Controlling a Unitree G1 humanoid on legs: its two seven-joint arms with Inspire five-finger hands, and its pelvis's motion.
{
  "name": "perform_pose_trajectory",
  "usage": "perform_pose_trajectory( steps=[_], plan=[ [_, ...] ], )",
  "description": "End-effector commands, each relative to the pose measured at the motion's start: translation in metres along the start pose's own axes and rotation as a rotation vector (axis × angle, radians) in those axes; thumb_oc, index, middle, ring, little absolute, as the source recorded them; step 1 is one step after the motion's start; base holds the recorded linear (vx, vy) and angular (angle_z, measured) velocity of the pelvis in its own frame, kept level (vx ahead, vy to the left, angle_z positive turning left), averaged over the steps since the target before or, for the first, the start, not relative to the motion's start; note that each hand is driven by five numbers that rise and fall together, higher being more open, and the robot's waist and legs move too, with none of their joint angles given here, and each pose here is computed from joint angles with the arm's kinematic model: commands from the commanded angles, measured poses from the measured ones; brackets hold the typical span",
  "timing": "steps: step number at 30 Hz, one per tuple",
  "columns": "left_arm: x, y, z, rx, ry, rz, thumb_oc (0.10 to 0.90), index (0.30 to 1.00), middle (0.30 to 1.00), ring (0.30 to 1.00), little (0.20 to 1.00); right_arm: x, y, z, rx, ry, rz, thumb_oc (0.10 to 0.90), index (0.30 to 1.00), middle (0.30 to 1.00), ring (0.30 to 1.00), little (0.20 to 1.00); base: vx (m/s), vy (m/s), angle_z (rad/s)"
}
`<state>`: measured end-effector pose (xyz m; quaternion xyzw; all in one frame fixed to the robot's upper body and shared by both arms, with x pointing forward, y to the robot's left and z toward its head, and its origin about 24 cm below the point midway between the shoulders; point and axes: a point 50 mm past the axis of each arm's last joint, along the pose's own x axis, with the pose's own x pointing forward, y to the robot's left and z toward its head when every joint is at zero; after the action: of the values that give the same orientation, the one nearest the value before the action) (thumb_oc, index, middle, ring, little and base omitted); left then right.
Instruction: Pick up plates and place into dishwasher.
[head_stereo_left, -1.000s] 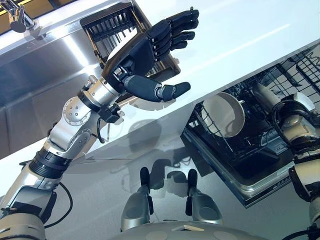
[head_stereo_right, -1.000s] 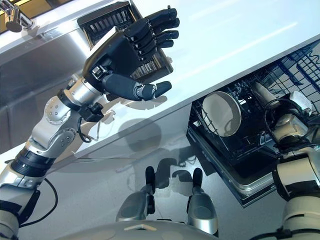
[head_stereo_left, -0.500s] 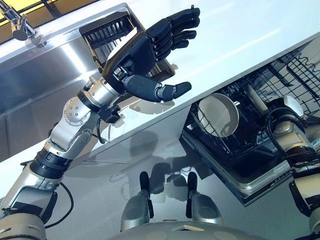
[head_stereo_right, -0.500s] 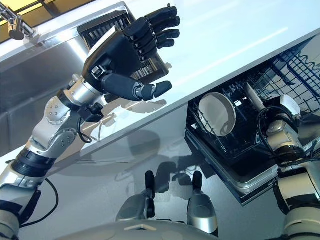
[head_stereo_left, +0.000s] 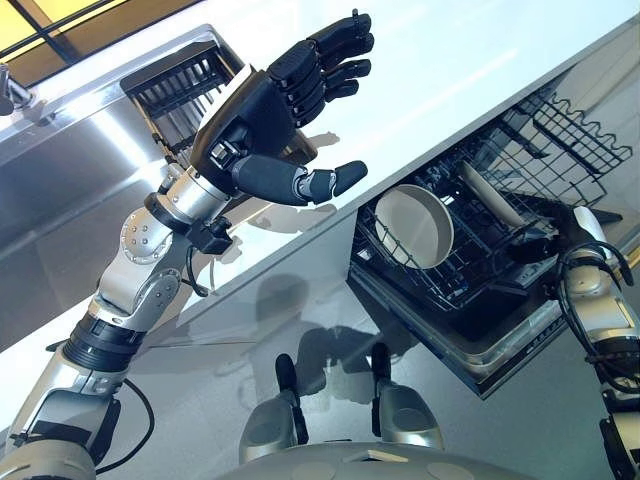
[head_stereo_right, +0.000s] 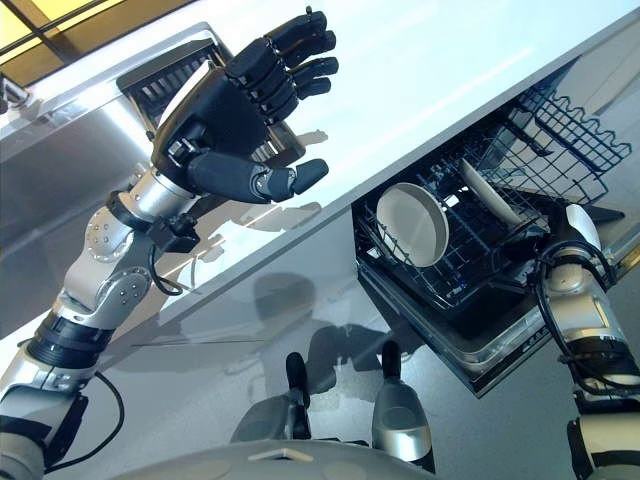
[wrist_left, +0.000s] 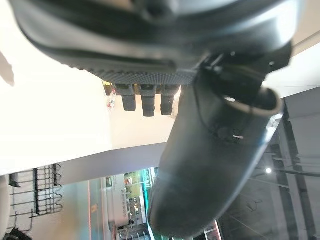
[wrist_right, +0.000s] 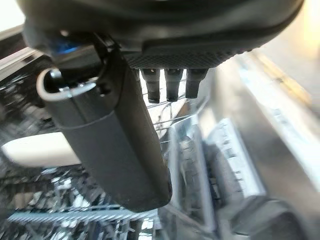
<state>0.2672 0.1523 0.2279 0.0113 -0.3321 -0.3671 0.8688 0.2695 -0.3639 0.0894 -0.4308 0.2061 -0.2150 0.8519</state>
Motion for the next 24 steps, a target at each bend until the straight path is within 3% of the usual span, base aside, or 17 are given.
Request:
perform_pose_trajectory(
  steps=[1,8,14,15,16,24],
  plan=[
    [0.001,-0.002,0.034,0.037,-0.238,0.005,0.800,0.900,0.900,0.900,0.900,-0.005,-0.041,0.017,-0.158,-0.110,-0.168,0.800,0.900,0.900,0.900,0.900,0.04,0.017,-0.22],
    [-0.005,-0.003,0.031,0.039,-0.224,0.027,0.800,0.900,0.900,0.900,0.900,-0.020,-0.037,0.018,-0.176,-0.162,-0.189,0.800,0.900,0.900,0.900,0.900,0.03,0.014,-0.16],
    [-0.012,-0.002,0.033,0.043,-0.226,0.037,0.800,0.900,0.900,0.900,0.900,-0.025,-0.032,-0.006,-0.208,-0.055,-0.134,0.800,0.900,0.900,0.900,0.900,0.01,0.002,-0.01],
    [-0.012,-0.002,0.034,0.041,-0.228,0.033,0.800,0.900,0.900,0.900,0.900,-0.024,-0.030,-0.009,-0.193,-0.047,-0.107,0.388,0.547,0.547,0.547,0.488,0.00,0.000,0.00],
    [-0.010,-0.003,0.034,0.038,-0.228,0.030,0.800,0.900,0.900,0.900,0.900,-0.022,-0.028,-0.008,-0.181,-0.049,-0.093,0.100,0.300,0.300,0.300,0.200,0.00,0.000,0.00],
    [0.006,-0.010,0.027,0.000,-0.201,-0.026,0.800,0.900,0.900,0.900,0.900,0.000,-0.008,-0.009,-0.176,0.010,-0.009,0.100,0.300,0.300,0.300,0.200,0.00,0.000,0.00]
  ],
)
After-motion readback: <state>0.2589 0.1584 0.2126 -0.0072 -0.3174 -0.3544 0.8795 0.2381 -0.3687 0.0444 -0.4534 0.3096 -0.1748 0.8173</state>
